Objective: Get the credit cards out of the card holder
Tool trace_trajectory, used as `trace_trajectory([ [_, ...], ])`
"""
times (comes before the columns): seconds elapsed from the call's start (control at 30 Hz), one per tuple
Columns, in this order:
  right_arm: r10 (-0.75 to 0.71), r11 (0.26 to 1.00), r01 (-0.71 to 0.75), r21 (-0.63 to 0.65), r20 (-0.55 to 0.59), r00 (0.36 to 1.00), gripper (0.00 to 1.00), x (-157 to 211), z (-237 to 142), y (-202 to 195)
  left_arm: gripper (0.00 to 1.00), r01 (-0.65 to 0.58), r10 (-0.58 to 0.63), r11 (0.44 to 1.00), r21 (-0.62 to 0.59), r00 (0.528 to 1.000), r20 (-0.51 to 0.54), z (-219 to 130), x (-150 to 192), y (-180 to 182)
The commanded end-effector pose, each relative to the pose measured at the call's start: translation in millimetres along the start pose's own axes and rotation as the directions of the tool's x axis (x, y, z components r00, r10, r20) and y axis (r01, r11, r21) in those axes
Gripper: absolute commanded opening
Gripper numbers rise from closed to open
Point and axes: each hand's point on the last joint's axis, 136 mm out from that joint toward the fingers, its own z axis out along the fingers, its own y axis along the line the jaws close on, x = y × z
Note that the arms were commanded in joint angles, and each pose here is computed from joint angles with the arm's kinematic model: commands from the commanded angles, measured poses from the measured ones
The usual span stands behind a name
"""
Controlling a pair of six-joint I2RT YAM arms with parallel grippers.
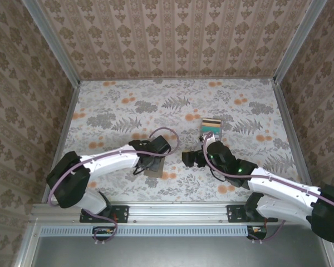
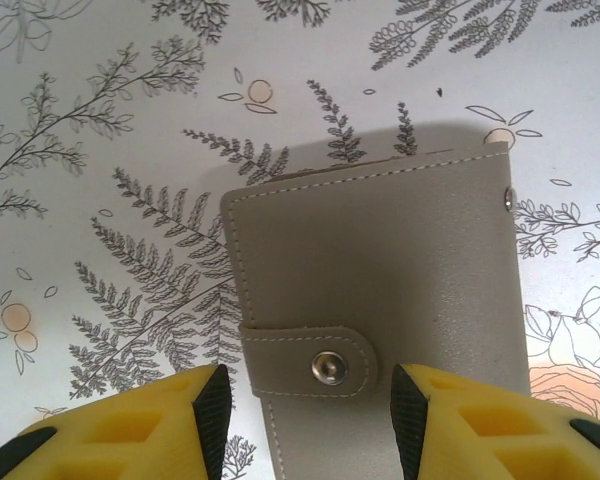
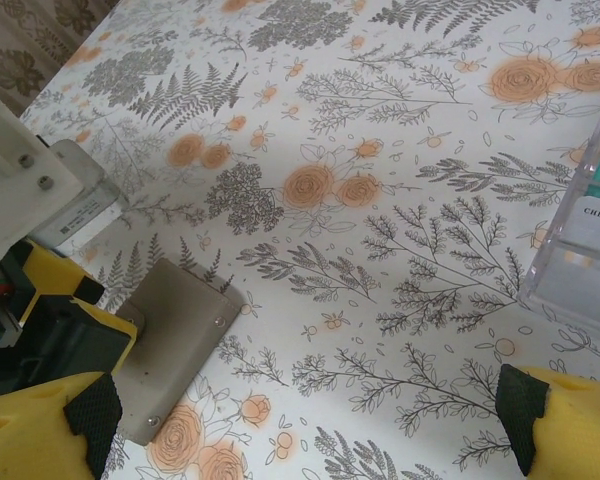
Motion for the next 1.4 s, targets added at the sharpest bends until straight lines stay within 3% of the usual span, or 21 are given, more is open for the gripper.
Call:
trace_trajectory([
  [0.0,-0.015,1.0,0.015,-0.008,-0.021,1.0,1.0,8,4,-1,0.49,-0.041,0.041,0.999,-0.017,0.999,-0.008,-4,-2,-2],
  [0.17,-0.016,1.0,0.016,-0.009,-0.032,0.999,1.0,10,6,0,0.48,-0.052,0.051,0.998,-0.029,0.998,-0.04,7,3,-3],
  [0.37,-0.013,1.0,0.013,-0.009,-0.037,0.999,1.0,12,8,-1,0.39,-0.052,0.048,0.998,-0.044,0.995,-0.082,20,12,-1],
  [0.43,-0.012,1.0,0.012,-0.008,-0.035,0.999,1.0,11,8,-1,0.33,-0.05,0.046,0.998,-0.045,0.995,-0.083,22,13,0],
  [0.63,-0.01,1.0,0.009,-0.026,-0.044,0.999,1.0,14,9,2,0.01,-0.041,0.038,0.998,-0.045,0.997,-0.069,20,11,2],
  [0.77,0.001,0.998,-0.005,-0.067,-0.061,0.998,1.0,16,11,10,0.0,-0.01,0.01,1.0,-0.016,0.999,-0.037,15,8,2],
  [0.97,0.026,0.986,-0.045,-0.163,-0.119,0.993,0.97,21,20,45,0.0,0.084,-0.1,0.981,0.175,0.991,0.089,-11,-8,-14],
  [1.07,0.071,0.973,-0.107,-0.204,-0.18,0.981,0.84,28,33,65,0.0,0.122,-0.162,0.959,0.257,0.977,0.139,-22,-13,-18],
  [1.23,0.098,0.943,-0.172,-0.285,-0.256,0.962,0.38,38,60,99,0.0,0.149,-0.202,0.944,0.296,0.966,0.159,-23,-12,-17],
  [1.37,0.08,0.946,-0.166,-0.279,-0.295,0.952,0.38,49,78,112,0.0,0.162,-0.213,0.943,0.292,0.965,0.153,-21,-6,-13],
])
